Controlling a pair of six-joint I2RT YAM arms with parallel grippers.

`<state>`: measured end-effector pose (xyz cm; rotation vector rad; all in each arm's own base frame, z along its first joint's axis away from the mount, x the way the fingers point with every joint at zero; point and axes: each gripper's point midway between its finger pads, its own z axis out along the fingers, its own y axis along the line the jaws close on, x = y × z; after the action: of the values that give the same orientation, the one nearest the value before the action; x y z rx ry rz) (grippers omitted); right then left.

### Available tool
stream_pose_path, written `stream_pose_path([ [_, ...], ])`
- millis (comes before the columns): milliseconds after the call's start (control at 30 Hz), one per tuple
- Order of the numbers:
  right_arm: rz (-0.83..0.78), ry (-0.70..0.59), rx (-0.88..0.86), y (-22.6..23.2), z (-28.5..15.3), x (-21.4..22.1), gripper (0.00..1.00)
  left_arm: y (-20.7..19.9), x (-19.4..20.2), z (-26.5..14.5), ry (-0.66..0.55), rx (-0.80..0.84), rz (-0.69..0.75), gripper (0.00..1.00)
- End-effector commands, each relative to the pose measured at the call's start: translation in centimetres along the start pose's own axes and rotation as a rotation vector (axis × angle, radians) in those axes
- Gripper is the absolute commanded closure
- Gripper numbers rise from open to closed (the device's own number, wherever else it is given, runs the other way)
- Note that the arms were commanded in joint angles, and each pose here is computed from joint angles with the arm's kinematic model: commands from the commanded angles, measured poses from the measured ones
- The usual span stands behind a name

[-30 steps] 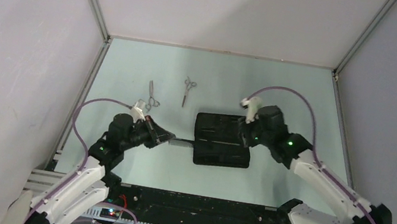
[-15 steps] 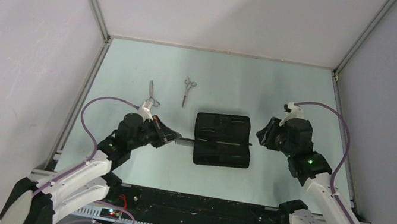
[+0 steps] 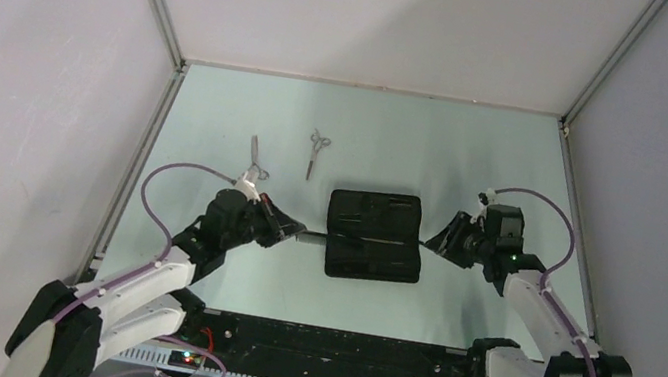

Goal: Sort the hair-cutting tools
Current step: Place the comb in the hairdressing tool bag.

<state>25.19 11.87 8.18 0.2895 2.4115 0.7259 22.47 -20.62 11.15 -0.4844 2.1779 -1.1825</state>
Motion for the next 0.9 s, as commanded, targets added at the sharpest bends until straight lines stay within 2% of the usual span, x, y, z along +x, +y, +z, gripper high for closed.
stream_pose_path([
  [0,0.019,0.035,-0.099,1.4,1.2,0.1,0.62,-0.8,-0.4,0.4,-0.016,0.028,-0.005,1.00],
  [133,0.046,0.092,-0.071,0.1,2.7,1.4,0.70,-0.5,-0.3,0.6,-0.010,0.015,-0.006,1.00],
  [500,0.061,0.181,-0.014,-2.1,4.5,3.7,0.79,0.1,0.1,0.6,0.006,-0.007,0.003,1.00],
  [667,0.061,0.190,-0.029,-1.8,4.6,3.9,0.97,0.3,0.2,0.6,0.014,-0.018,0.015,1.00],
  [867,0.047,0.185,-0.039,-1.3,4.5,3.9,1.00,0.6,0.5,0.8,0.036,-0.028,0.017,1.00],
])
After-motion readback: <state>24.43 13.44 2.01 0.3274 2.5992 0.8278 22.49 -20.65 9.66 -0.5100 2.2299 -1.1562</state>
